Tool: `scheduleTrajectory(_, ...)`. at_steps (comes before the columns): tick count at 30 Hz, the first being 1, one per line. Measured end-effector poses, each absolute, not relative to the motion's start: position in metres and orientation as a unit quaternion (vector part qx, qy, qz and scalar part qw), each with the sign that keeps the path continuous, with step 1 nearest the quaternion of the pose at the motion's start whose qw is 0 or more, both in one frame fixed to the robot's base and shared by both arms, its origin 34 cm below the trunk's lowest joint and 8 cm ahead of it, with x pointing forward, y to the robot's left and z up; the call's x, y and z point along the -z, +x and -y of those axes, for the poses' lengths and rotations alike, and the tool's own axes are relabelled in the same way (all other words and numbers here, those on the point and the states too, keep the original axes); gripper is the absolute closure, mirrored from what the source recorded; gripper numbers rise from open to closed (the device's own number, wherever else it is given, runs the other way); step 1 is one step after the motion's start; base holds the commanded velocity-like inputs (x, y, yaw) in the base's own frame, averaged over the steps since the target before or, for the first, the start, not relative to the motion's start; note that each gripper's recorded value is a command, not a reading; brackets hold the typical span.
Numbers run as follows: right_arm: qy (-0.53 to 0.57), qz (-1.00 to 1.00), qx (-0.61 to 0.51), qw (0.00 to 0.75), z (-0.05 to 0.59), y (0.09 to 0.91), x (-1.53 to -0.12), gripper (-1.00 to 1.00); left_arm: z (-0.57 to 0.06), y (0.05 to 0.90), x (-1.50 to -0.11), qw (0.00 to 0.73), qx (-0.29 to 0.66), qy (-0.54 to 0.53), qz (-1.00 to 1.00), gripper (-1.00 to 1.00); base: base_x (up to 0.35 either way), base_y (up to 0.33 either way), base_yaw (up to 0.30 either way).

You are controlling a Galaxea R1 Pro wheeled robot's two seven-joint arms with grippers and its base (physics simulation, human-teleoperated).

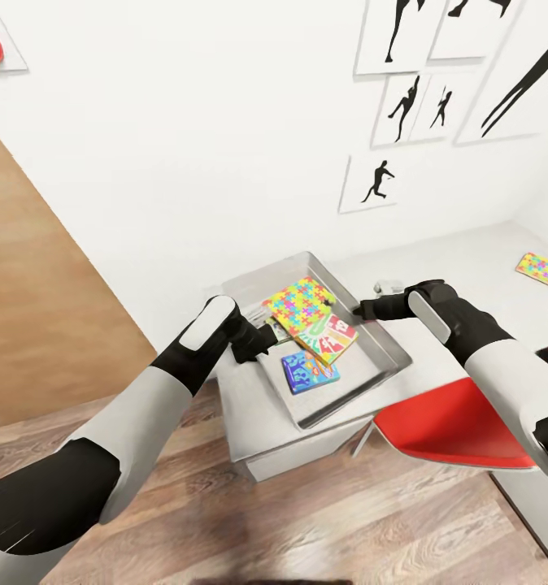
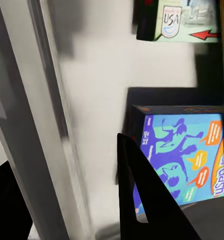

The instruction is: Put all the toys in the child's room - the three board games (two on the bed and one on the table), the two jigsaw puzzles on the table, and the tennis ball on the table - inside the toy box on the table in the child's room.

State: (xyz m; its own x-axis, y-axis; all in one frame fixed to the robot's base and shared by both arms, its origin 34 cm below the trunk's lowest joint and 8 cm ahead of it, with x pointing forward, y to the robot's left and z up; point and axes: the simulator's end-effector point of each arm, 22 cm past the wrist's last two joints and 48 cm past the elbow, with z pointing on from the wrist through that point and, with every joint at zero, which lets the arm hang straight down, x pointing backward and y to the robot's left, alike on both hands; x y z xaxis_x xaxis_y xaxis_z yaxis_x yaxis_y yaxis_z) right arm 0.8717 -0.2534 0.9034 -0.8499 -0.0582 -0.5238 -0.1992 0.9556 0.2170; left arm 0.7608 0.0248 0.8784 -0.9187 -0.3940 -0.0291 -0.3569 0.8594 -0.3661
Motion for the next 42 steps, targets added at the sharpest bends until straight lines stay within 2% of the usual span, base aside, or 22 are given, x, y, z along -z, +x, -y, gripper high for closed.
scheduleTrajectory(16,-0.068,-0.953,-0.132,0.265,0.253,0.871,-0.903,1.00,-0.025,0.760,-0.878,0.051,0.179,-0.195,-0.963,1.00,-0.044,0.050,0.000)
scheduleTrajectory(17,-0.068,-0.953,-0.132,0.265,0.253,0.871,-0.903,-1.00,-0.025,0.760,-0.878,0.051,0.179,-0.195,-0.963,1.00,-0.003,0.004,0.000)
scheduleTrajectory(19,-0.065,-0.952,-0.143,0.263,0.247,0.869,-0.903,-1.00,-0.020,0.756,-0.881,0.044,0.183,-0.188,-0.964,1.00,-0.002,0.002,0.000)
scheduleTrajectory(20,-0.065,-0.952,-0.143,0.263,0.248,0.869,-0.903,-1.00,-0.019,0.755,-0.878,0.042,0.186,-0.189,-0.963,-1.00,-0.001,0.002,0.000)
scheduleTrajectory(42,-0.069,-0.951,-0.139,0.266,0.249,0.871,-0.906,-1.00,-0.017,0.761,-0.887,0.050,0.195,-0.199,-0.959,-1.00,0.000,0.000,0.000)
